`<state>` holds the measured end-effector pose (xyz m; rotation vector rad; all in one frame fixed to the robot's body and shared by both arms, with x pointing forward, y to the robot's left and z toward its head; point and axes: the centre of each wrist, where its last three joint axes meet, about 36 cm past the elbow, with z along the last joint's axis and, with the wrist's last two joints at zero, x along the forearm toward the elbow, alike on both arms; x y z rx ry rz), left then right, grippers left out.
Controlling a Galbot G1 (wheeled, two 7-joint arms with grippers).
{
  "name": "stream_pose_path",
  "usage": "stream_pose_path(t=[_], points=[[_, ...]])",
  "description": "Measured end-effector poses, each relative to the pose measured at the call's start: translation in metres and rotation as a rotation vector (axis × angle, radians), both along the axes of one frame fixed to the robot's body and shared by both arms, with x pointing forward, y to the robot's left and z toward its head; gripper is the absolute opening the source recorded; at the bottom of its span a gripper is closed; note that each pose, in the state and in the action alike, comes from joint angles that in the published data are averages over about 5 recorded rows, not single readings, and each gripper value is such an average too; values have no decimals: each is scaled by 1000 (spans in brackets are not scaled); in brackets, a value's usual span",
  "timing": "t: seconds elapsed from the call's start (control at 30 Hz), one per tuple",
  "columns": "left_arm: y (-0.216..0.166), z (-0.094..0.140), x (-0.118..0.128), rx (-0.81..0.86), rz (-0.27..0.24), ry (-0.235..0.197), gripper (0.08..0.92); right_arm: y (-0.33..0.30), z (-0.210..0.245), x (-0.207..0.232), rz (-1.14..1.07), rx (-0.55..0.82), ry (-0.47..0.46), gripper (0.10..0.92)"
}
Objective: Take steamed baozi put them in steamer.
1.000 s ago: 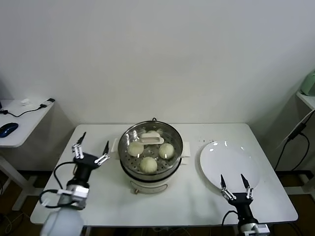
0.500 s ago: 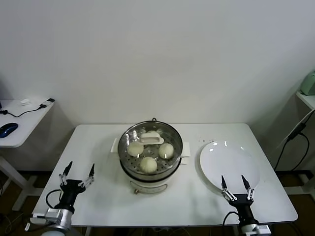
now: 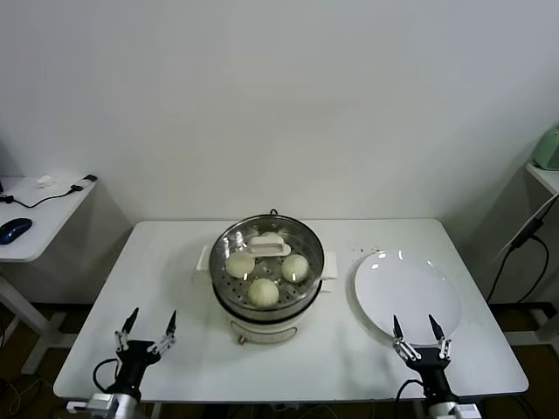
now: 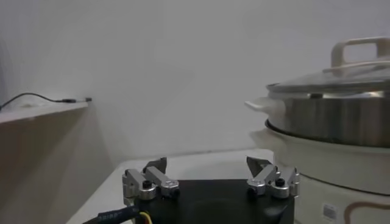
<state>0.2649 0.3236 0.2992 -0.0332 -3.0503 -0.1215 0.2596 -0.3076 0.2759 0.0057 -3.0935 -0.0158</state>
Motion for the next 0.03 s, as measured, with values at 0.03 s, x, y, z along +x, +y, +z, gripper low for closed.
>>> stream_pose_path(t=[0.03], points=[[0,0,0,-1,-1,0,823,0,0,0,0,0,0,822]])
